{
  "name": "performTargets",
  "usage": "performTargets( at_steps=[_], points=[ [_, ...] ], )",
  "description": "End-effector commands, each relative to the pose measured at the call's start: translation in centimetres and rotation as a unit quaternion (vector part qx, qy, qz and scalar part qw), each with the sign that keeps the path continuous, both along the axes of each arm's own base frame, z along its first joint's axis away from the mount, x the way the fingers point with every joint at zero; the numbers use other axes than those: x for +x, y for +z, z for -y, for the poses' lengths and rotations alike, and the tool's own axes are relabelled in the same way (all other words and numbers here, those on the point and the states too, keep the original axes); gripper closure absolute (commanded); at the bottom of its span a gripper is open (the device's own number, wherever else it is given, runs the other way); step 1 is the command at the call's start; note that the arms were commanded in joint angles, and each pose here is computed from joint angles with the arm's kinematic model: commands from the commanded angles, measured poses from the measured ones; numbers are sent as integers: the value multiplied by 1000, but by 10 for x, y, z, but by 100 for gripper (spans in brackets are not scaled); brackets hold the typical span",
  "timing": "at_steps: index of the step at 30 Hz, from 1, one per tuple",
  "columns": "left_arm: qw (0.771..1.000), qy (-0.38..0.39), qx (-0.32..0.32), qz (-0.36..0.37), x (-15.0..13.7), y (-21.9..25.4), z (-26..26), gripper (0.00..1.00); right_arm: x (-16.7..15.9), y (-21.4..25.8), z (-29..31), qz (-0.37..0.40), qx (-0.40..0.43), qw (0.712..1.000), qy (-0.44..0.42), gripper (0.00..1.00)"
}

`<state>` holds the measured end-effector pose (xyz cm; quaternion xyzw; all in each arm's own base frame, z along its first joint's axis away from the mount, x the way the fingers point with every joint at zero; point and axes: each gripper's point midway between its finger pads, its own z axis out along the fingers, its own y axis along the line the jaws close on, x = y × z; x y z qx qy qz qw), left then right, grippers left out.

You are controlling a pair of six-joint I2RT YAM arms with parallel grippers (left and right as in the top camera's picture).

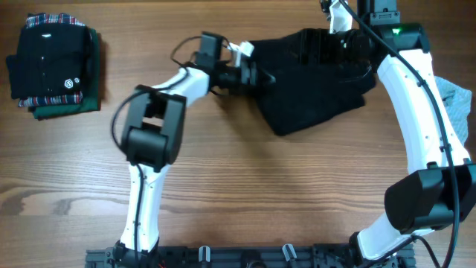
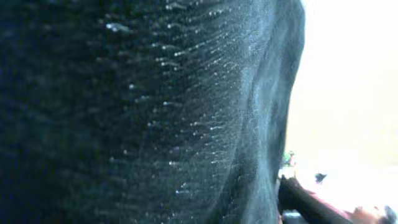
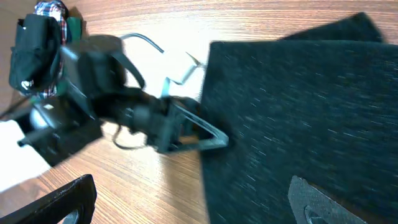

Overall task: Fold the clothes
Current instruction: 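Lift the skirt with the left gripper and carry it left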

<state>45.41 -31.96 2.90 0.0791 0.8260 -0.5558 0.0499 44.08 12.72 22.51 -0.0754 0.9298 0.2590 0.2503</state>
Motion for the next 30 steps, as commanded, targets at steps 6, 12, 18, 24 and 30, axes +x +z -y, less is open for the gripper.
performTargets(
  at_steps=[6, 12, 18, 24, 30],
  points=[
    [999, -23, -14, -21, -18, -22, 19, 96, -1, 17, 3, 23, -2, 1000, -2, 0],
    [999, 27, -19, -31, 12, -20, -25, 96, -1, 17, 4, 24, -3, 1000, -1, 0],
    [995, 85, -36, -37, 44, -16, -91, 96, 2, 11, 14, 21, -33, 999, -22, 0],
    [991, 111, -63, -41, 57, -7, -137, 86, 1, -11, 25, 7, -67, 997, -39, 0],
    [992, 95, -76, -44, 51, -2, -131, 91, 6, -37, 11, -8, -71, 997, -22, 2]
  ],
)
